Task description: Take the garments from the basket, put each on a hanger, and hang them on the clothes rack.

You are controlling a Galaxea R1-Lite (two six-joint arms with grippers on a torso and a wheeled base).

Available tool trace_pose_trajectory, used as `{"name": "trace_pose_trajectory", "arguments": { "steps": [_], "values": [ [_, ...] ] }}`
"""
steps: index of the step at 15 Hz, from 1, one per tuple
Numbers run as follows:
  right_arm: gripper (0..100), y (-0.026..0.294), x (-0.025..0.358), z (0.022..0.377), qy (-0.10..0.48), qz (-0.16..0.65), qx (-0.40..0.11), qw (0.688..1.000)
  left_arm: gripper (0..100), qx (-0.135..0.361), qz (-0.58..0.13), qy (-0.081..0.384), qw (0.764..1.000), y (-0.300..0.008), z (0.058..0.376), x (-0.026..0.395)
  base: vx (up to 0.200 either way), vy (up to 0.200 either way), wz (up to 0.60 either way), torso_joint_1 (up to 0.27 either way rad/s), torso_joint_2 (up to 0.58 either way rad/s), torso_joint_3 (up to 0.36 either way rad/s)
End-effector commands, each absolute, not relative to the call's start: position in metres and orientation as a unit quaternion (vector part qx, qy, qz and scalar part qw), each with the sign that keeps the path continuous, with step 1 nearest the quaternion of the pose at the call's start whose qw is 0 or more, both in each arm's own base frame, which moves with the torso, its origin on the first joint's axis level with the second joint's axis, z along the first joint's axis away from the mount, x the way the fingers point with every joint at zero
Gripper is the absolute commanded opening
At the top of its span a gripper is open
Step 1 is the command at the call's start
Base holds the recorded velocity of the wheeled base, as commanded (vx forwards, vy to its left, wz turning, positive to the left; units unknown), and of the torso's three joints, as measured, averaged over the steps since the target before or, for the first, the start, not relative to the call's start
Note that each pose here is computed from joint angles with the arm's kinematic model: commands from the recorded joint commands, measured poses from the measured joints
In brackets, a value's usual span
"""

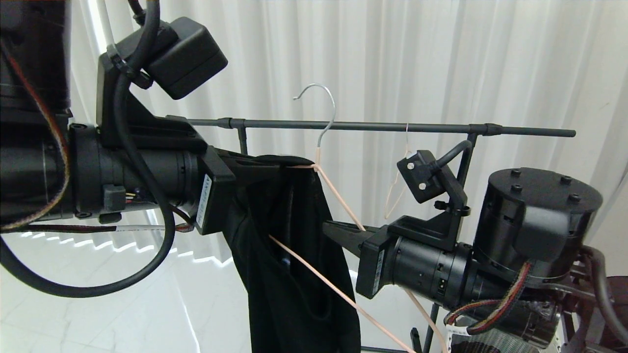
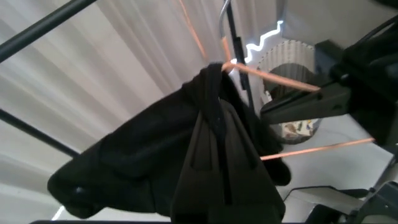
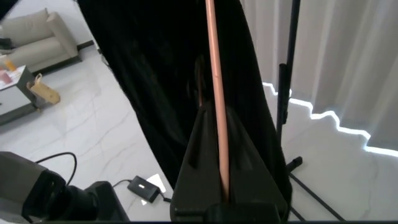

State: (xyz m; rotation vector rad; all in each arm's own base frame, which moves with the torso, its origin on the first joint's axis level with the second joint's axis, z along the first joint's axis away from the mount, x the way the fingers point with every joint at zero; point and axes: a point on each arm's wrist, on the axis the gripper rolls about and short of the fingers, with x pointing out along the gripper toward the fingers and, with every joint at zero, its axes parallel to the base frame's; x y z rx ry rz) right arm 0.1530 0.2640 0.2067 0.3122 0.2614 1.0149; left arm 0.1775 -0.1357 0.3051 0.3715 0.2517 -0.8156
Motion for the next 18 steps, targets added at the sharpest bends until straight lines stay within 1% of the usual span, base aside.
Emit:
{"name": "trace_pose_trajectory", "arguments": {
  "steps": [1, 5, 10, 13, 14, 18],
  "values": [
    [0, 0.2633, 0.1492, 0.2099, 0.119, 0.482, 0.150, 0.855, 0, 0.182, -0.390, 0.125, 0.894, -0.1365, 0.3031, 0.1787, 0.000, 0.000, 0.00, 0.000, 0.00, 0.000],
    [0, 0.2648, 0.1472, 0.2109, 0.114, 0.479, 0.149, 0.857, 0, 0.182, -0.387, 0.122, 0.896, -0.1363, 0.3051, 0.1777, 0.000, 0.000, 0.00, 0.000, 0.00, 0.000],
    [0, 0.2652, 0.1457, 0.2115, 0.109, 0.477, 0.144, 0.860, 0, 0.184, -0.401, 0.122, 0.889, -0.1418, 0.3034, 0.1734, 0.000, 0.000, 0.00, 0.000, 0.00, 0.000],
    [0, 0.2638, 0.1449, 0.2138, 0.106, 0.477, 0.146, 0.860, 0, 0.195, -0.389, 0.126, 0.892, -0.1411, 0.3007, 0.1746, 0.000, 0.000, 0.00, 0.000, 0.00, 0.000],
    [0, 0.2628, 0.1450, 0.2156, 0.102, 0.475, 0.147, 0.861, 100, 0.204, -0.371, 0.129, 0.897, -0.1418, 0.2993, 0.1765, 0.000, 0.000, 0.00, 0.000, 0.00, 0.000],
    [0, 0.2601, 0.1473, 0.2196, 0.092, 0.471, 0.145, 0.865, 100, 0.199, -0.371, 0.127, 0.898, -0.1423, 0.2998, 0.1776, 0.000, 0.000, 0.00, 0.000, 0.00, 0.000]
  ]
}}
